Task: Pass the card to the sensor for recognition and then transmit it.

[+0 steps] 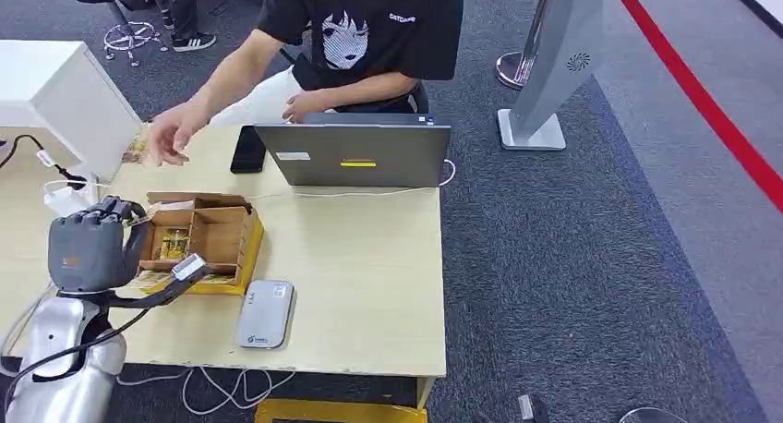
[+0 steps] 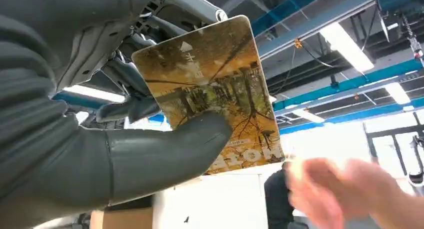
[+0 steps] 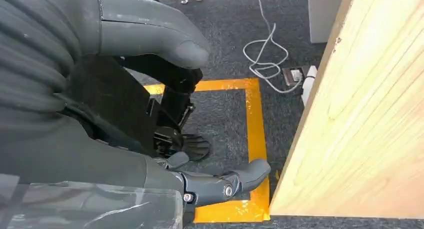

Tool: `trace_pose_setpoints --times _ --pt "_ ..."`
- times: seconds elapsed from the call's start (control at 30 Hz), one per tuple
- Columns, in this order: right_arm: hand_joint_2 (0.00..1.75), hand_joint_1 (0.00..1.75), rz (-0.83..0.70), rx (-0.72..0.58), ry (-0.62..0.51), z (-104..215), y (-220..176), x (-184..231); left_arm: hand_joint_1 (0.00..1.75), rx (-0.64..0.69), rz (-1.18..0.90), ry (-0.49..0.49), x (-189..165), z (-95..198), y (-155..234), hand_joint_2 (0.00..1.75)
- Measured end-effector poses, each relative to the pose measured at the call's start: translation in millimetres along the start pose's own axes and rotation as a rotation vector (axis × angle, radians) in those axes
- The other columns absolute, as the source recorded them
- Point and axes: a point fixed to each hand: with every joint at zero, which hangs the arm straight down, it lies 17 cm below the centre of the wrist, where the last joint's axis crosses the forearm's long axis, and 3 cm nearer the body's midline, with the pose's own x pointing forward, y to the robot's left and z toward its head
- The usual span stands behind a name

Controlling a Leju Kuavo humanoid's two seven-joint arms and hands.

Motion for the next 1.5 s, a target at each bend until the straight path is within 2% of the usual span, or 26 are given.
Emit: trace_pose_setpoints --times 0.27,0.37,0.53,0.73,0.9,1.13,1.5 --pt "1.75 0.0 -0.002 -0.006 -0.001 0 -1 0 1.75 0.023 0.144 -0.082 80 0 13 1.75" --pt "1.75 0.0 0.0 -0.019 -0.002 0 -4 -1 1.75 0.03 0.165 -0.163 115 5 20 1.75" --pt "1.75 0.0 -0.007 -0.021 -0.007 1 -5 0 1.75 -0.116 0.197 -0.248 169 30 -8 1.75" --pt "1.75 0.0 -0.01 -0.024 -0.01 2 -6 -1 1.75 -0.256 0.216 -0.302 184 58 -44 1.75" --pt "1.75 0.0 -0.011 -0.025 -0.01 2 -6 -1 1.75 -0.39 0.204 -0.311 178 80 -76 1.75" --pt "1.75 0.0 -0.013 -0.028 -0.011 2 -7 -1 1.75 -0.466 0.193 -0.331 177 101 -98 1.75" --pt "1.75 0.0 -0.012 -0.026 -0.009 1 -6 -1 1.75 -0.542 0.194 -0.388 198 127 -118 1.75"
